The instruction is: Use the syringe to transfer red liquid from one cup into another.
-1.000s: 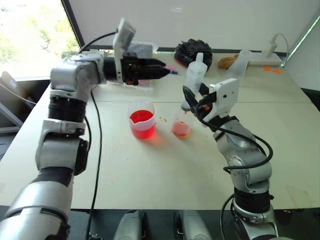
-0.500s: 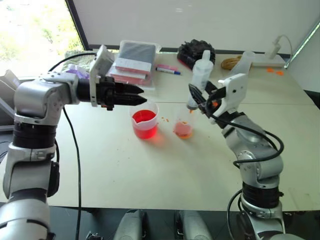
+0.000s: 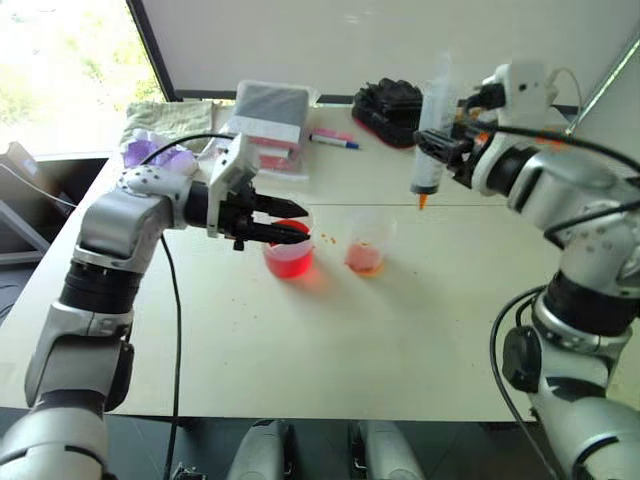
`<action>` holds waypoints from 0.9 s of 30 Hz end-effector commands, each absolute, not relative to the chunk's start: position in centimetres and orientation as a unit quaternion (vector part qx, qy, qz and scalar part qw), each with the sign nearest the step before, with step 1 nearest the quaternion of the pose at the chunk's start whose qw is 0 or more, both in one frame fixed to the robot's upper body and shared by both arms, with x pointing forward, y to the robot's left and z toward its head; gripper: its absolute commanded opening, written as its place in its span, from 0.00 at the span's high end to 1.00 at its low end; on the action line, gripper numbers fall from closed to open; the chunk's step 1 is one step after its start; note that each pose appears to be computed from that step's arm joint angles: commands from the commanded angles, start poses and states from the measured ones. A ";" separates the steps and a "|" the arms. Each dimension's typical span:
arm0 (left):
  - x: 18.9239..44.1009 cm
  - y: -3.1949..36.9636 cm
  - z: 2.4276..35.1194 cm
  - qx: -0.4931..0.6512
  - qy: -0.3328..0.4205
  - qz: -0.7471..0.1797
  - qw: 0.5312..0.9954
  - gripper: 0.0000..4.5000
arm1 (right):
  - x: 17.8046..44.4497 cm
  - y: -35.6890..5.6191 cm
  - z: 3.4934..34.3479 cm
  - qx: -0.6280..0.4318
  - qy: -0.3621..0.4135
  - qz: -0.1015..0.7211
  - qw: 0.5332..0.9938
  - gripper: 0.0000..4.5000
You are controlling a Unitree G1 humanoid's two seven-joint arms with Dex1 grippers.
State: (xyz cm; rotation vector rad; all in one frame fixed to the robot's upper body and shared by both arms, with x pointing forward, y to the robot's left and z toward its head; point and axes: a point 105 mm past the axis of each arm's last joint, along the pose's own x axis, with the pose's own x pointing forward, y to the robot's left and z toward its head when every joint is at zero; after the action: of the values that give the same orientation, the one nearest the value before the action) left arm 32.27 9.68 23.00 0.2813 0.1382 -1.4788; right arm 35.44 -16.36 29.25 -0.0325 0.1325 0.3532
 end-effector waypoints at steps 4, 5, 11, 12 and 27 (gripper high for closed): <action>32.5 9.7 24.3 0.156 0.027 -0.666 0.729 0.48 | 35.7 -20.7 23.4 -0.055 0.245 0.107 0.962 0.69; 32.5 9.7 24.2 0.160 0.025 -0.665 0.729 0.48 | 35.7 -21.0 22.7 -0.056 0.262 0.104 0.958 0.69; 32.7 9.4 24.6 0.159 0.011 -0.660 0.735 0.48 | 36.1 -22.6 18.1 -0.052 0.379 0.067 0.922 0.69; 32.8 9.4 24.6 0.159 0.009 -0.657 0.737 0.48 | 36.2 -22.5 17.7 -0.049 0.392 0.070 0.916 0.69; 32.4 9.4 24.9 0.153 0.003 -0.655 0.740 0.47 | 36.6 -21.8 17.5 -0.079 0.432 0.068 0.896 0.01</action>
State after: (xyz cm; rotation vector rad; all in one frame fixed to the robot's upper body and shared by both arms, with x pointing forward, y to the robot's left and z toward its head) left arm 32.98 9.21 23.43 0.3200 0.0602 -1.4338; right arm 36.47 -21.50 15.37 -0.1315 0.9667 0.1438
